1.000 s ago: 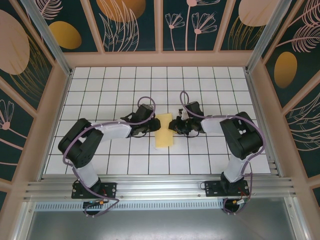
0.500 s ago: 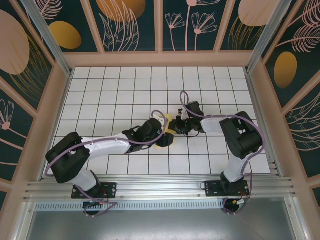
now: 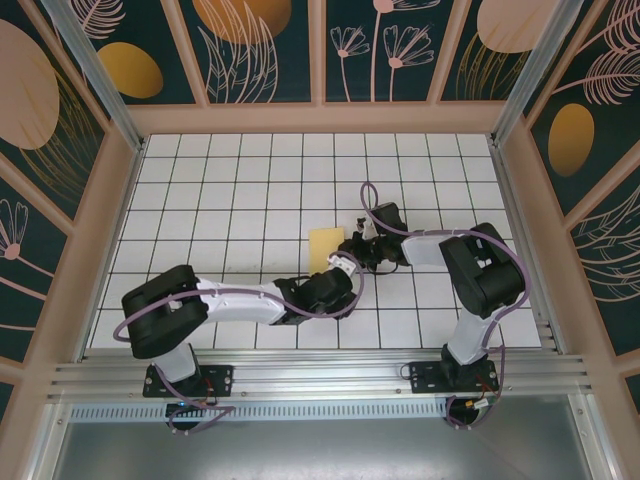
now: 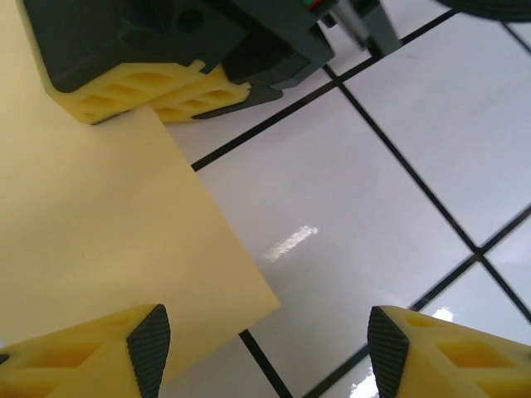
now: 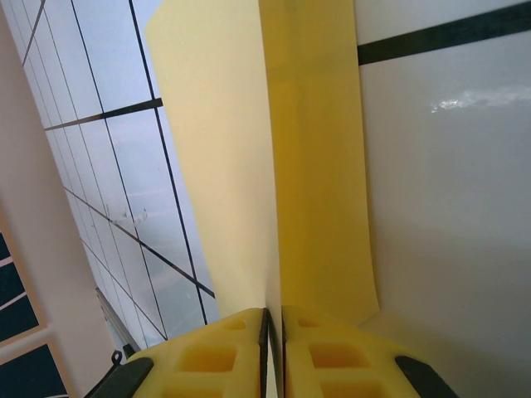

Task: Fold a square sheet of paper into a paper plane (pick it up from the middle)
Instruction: Third fold the triangle at the center of the table.

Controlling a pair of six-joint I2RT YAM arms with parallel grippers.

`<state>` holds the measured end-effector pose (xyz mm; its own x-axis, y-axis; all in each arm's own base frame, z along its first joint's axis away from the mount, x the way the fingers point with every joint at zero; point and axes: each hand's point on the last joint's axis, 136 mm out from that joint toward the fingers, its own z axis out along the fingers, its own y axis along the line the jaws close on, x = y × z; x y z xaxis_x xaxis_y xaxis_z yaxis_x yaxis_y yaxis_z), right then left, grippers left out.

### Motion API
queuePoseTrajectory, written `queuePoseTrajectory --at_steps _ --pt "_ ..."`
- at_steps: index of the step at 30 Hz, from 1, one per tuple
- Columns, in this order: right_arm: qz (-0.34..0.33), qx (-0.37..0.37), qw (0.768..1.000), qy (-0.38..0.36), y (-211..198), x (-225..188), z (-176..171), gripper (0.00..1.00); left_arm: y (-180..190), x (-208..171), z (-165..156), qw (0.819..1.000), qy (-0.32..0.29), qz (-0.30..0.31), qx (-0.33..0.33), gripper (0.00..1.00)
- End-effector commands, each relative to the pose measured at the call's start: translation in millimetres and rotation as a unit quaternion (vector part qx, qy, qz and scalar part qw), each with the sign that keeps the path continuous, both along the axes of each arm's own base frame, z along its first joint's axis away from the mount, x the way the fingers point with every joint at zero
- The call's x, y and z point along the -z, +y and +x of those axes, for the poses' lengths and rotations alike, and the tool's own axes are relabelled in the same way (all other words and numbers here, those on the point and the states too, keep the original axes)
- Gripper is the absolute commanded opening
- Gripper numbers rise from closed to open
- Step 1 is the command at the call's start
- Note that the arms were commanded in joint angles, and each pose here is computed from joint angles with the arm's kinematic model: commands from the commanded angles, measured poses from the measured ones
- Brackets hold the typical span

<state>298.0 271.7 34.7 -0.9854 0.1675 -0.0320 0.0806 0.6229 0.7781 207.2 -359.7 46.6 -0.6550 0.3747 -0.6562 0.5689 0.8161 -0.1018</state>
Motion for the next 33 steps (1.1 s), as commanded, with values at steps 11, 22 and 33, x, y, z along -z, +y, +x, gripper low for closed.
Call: queuePoseTrajectory --at_steps 11,22,33 --pt "-0.005 0.0 1.0 0.006 -2.7 2.2 1.9 0.16 20.1 -9.5 24.0 0.994 -0.072 0.063 -0.058 0.24" --pt "-0.013 -0.003 1.0 -0.002 -5.2 -3.3 3.7 0.21 21.5 -26.7 23.2 0.994 -0.083 0.044 -0.052 0.0" --pt "-0.046 0.021 0.998 -0.049 -29.2 -30.1 21.0 0.32 13.5 -25.4 14.8 0.998 -0.062 0.024 -0.006 0.0"
